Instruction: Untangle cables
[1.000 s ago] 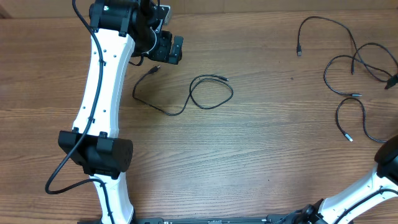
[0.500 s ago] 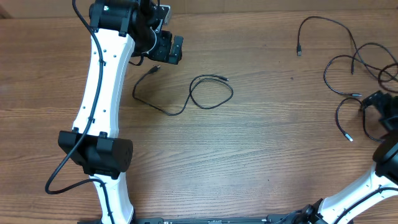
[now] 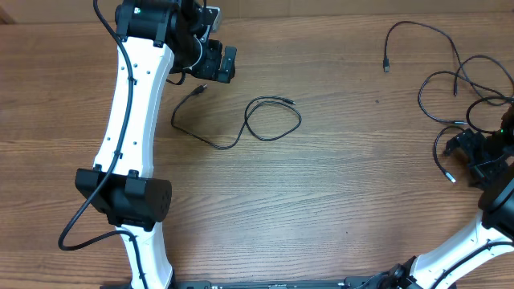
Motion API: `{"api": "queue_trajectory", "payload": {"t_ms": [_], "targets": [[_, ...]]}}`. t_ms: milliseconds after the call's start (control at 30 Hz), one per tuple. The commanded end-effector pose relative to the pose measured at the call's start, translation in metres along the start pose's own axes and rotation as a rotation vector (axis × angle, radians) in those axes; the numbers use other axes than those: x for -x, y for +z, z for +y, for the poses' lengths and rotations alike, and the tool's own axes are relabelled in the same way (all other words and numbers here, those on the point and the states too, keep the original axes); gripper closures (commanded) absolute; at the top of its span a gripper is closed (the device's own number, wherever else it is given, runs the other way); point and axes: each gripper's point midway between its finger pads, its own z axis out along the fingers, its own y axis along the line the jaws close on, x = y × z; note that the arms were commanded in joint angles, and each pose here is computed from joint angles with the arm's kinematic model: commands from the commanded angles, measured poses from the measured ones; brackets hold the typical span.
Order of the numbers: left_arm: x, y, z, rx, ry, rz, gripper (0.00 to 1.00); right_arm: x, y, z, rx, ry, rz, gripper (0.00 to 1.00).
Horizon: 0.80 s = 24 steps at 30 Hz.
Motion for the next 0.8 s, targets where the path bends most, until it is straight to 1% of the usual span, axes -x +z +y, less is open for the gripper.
{"api": "queue_trajectory", "payload": {"t_ms": [0,367,567,767], "targets": [[0.004,-0.013,-0.006,-0.012,0.026,-0.037,0.0,-0.002,0.012,-0.004,-0.03,0.012,0.002,0.0],[0.004,-0.013,-0.006,-0.012,0.026,-0.037,0.0,0.03,0.01,0.008,0.019,-0.009,-0.128,0.0],[0.004,-0.013,-0.006,-0.012,0.026,-0.037,0.0,0.058,0.005,0.019,0.065,-0.011,-0.243,0.0],[0.004,-0.013,-0.006,-0.012,0.026,-0.037,0.0,0.083,-0.003,0.03,0.097,-0.068,-0.353,0.0]]}}
